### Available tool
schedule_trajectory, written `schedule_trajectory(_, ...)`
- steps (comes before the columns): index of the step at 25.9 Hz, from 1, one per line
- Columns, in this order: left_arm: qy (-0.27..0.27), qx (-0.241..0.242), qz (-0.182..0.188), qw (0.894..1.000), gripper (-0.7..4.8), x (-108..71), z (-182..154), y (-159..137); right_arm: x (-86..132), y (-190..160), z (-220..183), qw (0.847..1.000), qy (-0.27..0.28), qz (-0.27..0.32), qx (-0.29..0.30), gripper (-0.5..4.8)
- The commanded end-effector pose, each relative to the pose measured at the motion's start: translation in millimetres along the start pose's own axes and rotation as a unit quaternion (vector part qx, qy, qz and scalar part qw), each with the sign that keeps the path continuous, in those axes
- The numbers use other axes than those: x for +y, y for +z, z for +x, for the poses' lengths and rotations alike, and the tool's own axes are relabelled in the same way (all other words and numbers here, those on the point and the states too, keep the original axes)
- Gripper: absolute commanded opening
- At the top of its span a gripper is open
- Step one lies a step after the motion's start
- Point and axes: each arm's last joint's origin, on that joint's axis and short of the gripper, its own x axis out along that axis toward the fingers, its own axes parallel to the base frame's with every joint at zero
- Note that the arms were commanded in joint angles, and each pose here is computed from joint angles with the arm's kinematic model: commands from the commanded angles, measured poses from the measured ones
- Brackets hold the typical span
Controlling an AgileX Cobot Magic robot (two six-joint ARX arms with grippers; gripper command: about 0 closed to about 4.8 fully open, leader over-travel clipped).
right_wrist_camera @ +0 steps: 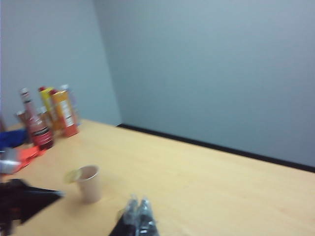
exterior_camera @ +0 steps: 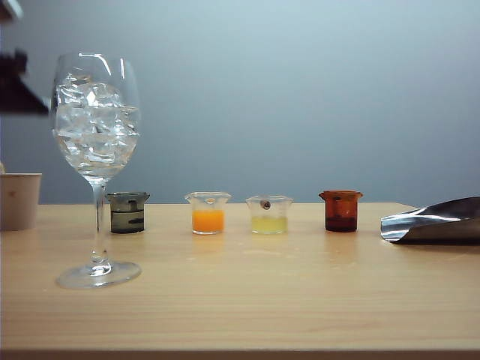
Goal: Pick up the first measuring cup from the left, pour the coconut rum inside into the goblet, and finally put the measuring cup back in its original place.
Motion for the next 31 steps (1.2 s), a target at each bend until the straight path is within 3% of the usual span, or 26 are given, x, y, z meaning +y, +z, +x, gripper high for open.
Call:
schedule_trajectory(1, -0.017, 0.003, 0.004, 1.0, -0.05, 5.3, 13, -12, 8, -5, 5, 1.0, 0.023, 0.005, 0.017, -0.09)
schedule_trajectory(6, -0.041, -0.018, 0.02, 0.999, -0.05, 13.0, 37, -34, 27, -22, 20, 0.998, 0.041, 0.008, 0.054, -0.09)
schedule_trajectory(12, -0.051, 0.017, -0.003, 0.999, -0.05, 16.3, 61, -71, 49, -37, 47, 0.986, 0.058, 0.009, 0.155, -0.09)
schedule_trajectory(24, -0.016, 0.025, 0.019, 0.999, 0.0, -11.8, 105, -78, 50, -35, 54, 0.987, 0.058, 0.01, 0.151, -0.09)
schedule_trajectory(25, -0.017, 0.026, 0.016, 0.999, 0.24, -13.8, 106, -79, 50, -35, 54, 0.987, 0.058, 0.01, 0.151, -0.09)
schedule_trajectory(26, -0.02, 0.028, 0.01, 0.999, 1.08, -16.1, 107, -79, 50, -35, 54, 0.987, 0.058, 0.01, 0.151, -0.09)
schedule_trajectory(27, -0.018, 0.03, 0.008, 0.999, 2.18, -17.9, 108, -79, 50, -35, 54, 0.987, 0.058, 0.01, 0.15, -0.09)
schedule_trajectory(28, -0.014, 0.033, 0.008, 0.999, 3.89, -19.8, 109, -80, 50, -35, 54, 0.987, 0.058, 0.01, 0.15, -0.09)
schedule_trajectory(29, -0.002, 0.035, 0.009, 0.999, 4.79, -20.4, 110, -81, 50, -35, 54, 0.987, 0.058, 0.01, 0.15, -0.09)
schedule_trajectory(31, 0.031, 0.041, 0.011, 0.999, 4.79, -21.4, 111, -83, 49, -35, 54, 0.987, 0.058, 0.01, 0.15, -0.09)
